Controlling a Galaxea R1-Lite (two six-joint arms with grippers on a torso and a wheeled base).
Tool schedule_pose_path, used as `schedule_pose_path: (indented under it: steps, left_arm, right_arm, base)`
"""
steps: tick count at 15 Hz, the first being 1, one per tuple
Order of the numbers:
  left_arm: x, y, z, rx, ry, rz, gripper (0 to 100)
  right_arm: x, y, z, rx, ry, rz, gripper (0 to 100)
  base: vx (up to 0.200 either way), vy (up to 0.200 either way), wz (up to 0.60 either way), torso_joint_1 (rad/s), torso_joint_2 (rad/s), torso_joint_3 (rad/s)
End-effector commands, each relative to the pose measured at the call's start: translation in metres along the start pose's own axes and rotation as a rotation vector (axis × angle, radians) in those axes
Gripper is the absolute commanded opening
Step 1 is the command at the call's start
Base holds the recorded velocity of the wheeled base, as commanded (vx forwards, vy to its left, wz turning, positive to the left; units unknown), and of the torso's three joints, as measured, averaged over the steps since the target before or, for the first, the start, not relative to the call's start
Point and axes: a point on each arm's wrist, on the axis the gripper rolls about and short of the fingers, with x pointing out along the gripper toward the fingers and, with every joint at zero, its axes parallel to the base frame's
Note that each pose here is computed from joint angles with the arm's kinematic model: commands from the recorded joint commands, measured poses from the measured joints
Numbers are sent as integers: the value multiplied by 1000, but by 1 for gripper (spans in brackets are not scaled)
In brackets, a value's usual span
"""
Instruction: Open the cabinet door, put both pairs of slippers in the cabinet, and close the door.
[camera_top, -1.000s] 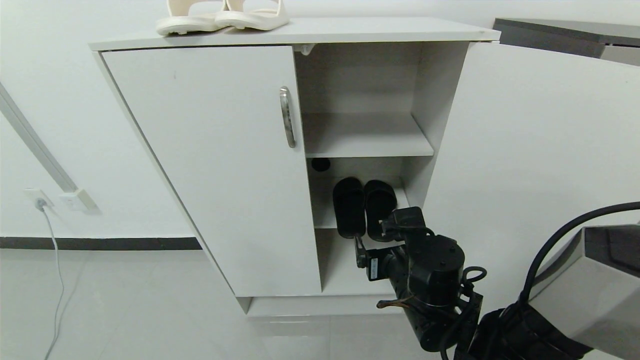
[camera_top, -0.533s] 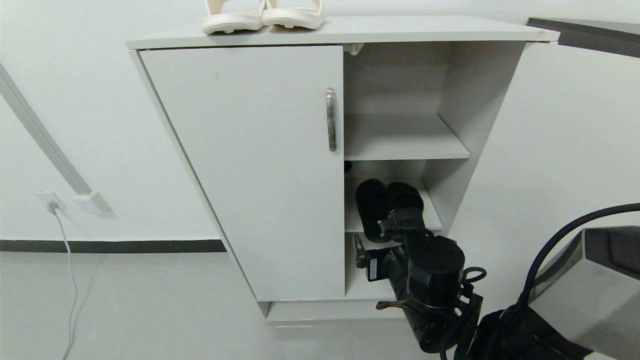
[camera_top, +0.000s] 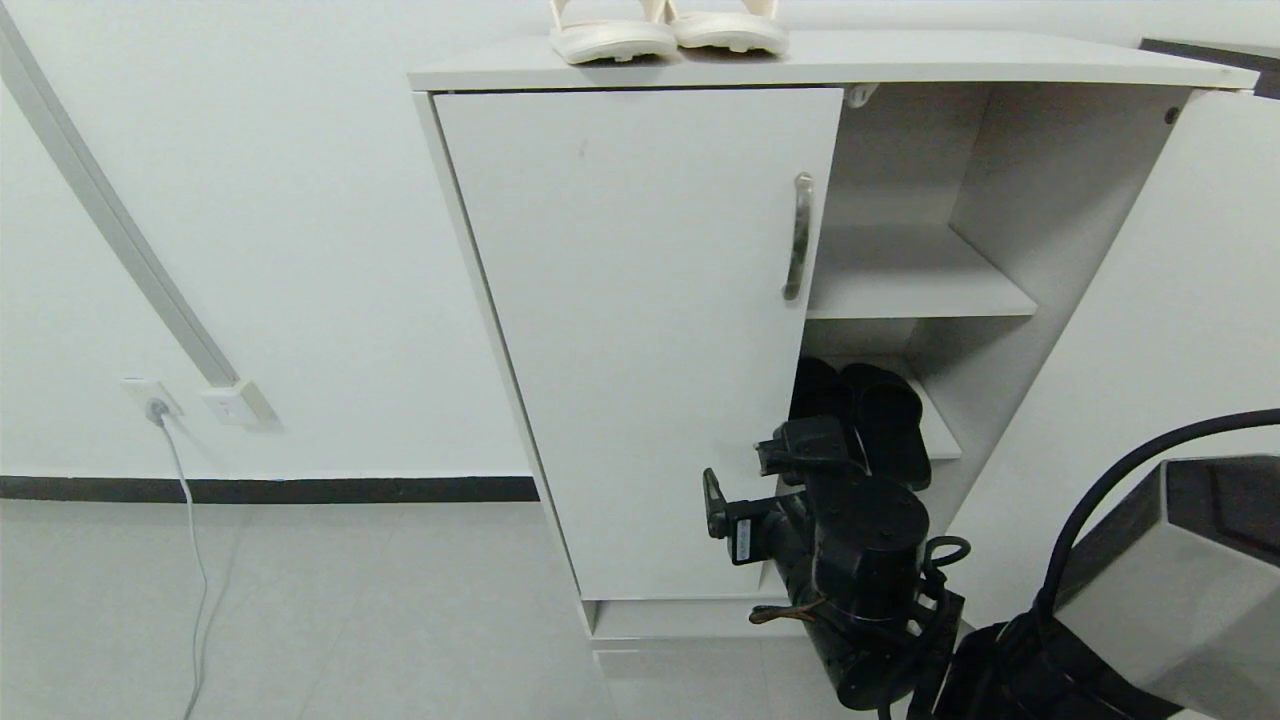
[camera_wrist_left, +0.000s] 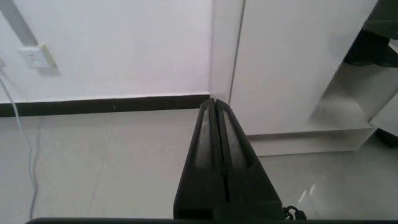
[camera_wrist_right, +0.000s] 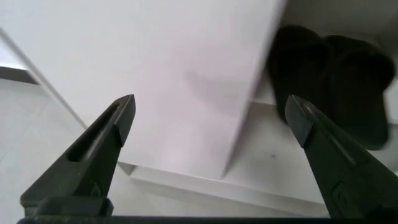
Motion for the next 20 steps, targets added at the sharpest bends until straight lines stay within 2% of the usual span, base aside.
schedule_pose_path:
  steps: [1,3,12,20]
  left_arm:
    - [0,0,0,0,2,0,0]
    - [0,0,0,-2,2,2,0]
    - [0,0,0,-5,2,2,0]
    - [0,0,0,-6,2,2,0]
  right_arm:
    - [0,0,-1,-1,1,0,100]
    - [0,0,-3,-5,6,0,100]
    - [-6,-7,-7,-46,-12,25,100]
    - [-7,-14,-14,-85,-4,48,100]
  base:
    - [0,200,0,2,7,7]
    - [0,200,0,0,5,2]
    - [0,0,0,0,0,0]
    - [0,0,0,0,3,133]
